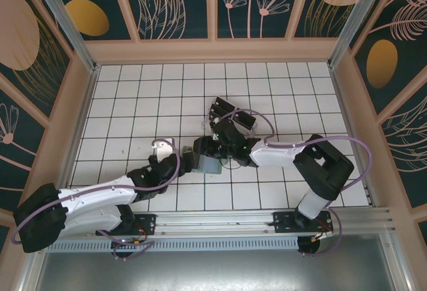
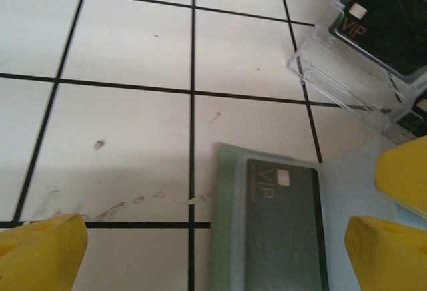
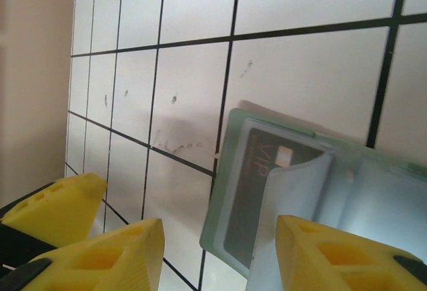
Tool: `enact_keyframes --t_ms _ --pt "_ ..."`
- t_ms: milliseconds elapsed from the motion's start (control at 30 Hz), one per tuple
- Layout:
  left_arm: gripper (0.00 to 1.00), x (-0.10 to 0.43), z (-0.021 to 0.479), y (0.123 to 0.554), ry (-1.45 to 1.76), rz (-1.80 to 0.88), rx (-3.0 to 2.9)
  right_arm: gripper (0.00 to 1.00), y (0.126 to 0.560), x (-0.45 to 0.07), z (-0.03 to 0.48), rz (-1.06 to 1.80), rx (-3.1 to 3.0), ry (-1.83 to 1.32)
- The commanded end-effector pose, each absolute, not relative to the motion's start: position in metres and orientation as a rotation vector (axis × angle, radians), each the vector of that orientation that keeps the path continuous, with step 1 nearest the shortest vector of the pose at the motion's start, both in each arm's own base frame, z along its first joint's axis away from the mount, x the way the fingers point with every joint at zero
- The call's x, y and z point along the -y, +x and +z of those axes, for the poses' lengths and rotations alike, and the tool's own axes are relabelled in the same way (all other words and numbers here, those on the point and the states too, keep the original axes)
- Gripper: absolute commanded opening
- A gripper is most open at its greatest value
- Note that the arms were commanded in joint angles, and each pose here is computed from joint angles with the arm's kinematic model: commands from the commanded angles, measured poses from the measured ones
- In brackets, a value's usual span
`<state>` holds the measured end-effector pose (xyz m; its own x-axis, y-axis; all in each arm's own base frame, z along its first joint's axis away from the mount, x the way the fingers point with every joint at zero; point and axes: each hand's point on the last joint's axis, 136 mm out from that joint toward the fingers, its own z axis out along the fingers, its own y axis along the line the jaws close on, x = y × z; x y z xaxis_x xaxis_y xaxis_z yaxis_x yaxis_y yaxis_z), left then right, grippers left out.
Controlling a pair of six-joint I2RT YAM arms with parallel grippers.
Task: Put the credit cards into the card holder
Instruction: Flip over the card slot in the card holder.
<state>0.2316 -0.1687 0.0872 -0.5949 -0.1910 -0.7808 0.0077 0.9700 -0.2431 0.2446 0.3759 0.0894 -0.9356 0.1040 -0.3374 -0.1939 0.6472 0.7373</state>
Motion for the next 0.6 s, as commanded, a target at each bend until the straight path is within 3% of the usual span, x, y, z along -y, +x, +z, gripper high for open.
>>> enact_keyframes --t_ms 0,400,567 --pt "0.98 0.151 0.095 0.232 -0.218 -0.223 -2.162 0.48 0.247 -0.388 0.084 1.183 -2.542 -0.098" --pt "0.98 0.144 0.096 0.231 -0.249 -0.224 -2.142 0.48 0.263 -0.419 0.067 1.192 -2.584 -0.182" --pt "0.99 0.150 0.098 0.234 -0.230 -0.222 -2.144 0.47 0.271 -0.410 0.118 1.214 -2.457 -0.253"
